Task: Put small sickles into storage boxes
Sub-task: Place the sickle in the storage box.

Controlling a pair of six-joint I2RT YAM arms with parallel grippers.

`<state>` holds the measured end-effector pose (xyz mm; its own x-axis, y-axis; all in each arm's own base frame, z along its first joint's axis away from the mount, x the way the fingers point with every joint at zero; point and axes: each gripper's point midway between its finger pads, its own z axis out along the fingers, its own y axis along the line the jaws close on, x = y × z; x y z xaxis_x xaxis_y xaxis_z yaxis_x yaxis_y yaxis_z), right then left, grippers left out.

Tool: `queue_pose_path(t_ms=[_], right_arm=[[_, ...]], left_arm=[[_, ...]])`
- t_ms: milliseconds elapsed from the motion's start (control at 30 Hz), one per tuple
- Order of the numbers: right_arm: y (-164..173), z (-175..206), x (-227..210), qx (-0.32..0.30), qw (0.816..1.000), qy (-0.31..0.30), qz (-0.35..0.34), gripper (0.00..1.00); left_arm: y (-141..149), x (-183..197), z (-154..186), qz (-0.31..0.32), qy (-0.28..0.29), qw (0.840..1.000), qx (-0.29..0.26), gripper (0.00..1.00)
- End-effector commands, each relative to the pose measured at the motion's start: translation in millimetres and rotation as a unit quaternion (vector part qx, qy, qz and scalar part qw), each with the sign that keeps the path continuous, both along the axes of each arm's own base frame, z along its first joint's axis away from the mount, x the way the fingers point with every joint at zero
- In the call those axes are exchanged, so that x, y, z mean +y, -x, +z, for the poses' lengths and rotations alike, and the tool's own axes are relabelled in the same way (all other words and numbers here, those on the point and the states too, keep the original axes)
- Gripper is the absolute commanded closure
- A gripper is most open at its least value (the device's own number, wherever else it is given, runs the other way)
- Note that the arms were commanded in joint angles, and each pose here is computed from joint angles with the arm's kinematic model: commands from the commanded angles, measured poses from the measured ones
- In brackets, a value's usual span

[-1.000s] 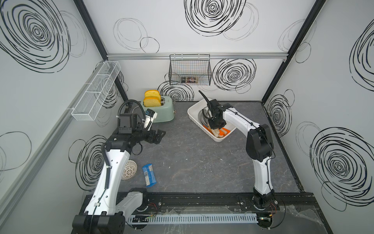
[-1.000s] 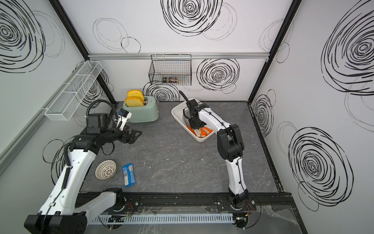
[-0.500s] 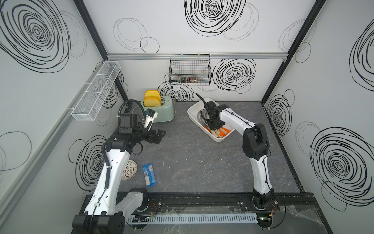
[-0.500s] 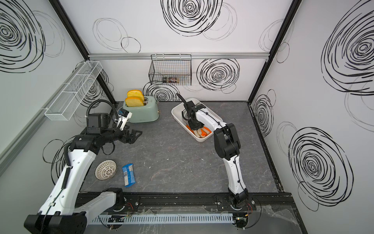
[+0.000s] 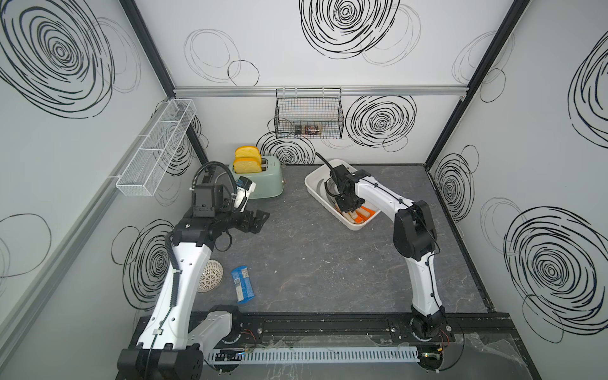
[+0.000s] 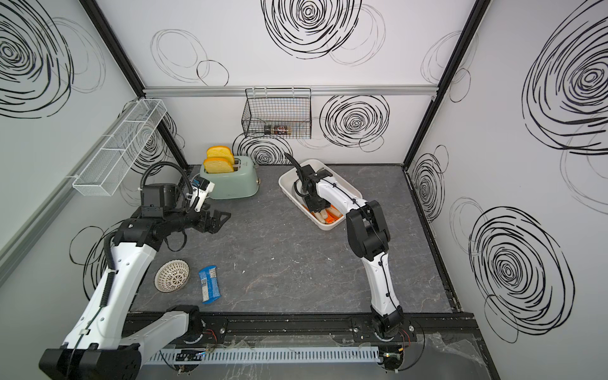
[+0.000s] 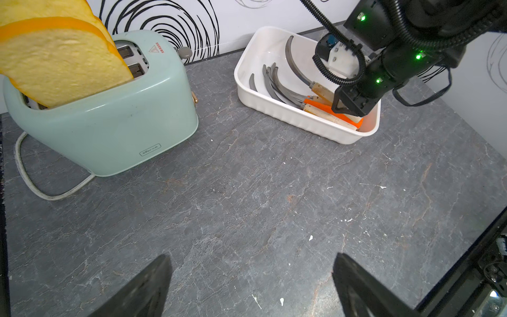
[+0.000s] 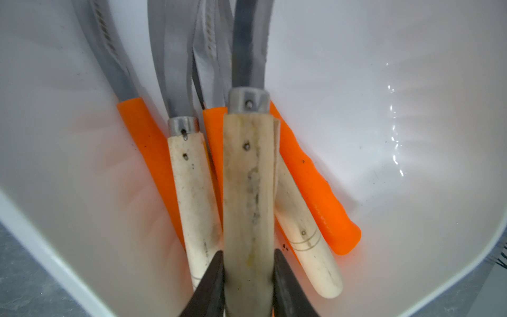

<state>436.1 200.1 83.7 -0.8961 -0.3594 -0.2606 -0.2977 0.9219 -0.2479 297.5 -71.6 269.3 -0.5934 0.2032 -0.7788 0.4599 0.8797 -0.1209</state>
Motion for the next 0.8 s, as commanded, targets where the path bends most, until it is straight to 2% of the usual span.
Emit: queue_pose_path(t_ms=[0, 467, 767], right_arm=[[-2, 13, 0, -0.014, 1.000, 0.006, 0.002, 0.66], [-2, 43, 6, -0.041, 0.998, -0.038, 0.002, 0.60], [-2, 92, 3, -0.090, 0.985, -0.145, -0.021, 0.59]], left_arm=[[-6, -2, 5, -0.006, -0.006, 1.000, -0.019, 0.04], [-17, 7, 13, 0.026, -0.014, 0.999, -0.044, 0.04], [-33, 19, 26, 0.076, -0.009, 0.993, -0.088, 0.04]])
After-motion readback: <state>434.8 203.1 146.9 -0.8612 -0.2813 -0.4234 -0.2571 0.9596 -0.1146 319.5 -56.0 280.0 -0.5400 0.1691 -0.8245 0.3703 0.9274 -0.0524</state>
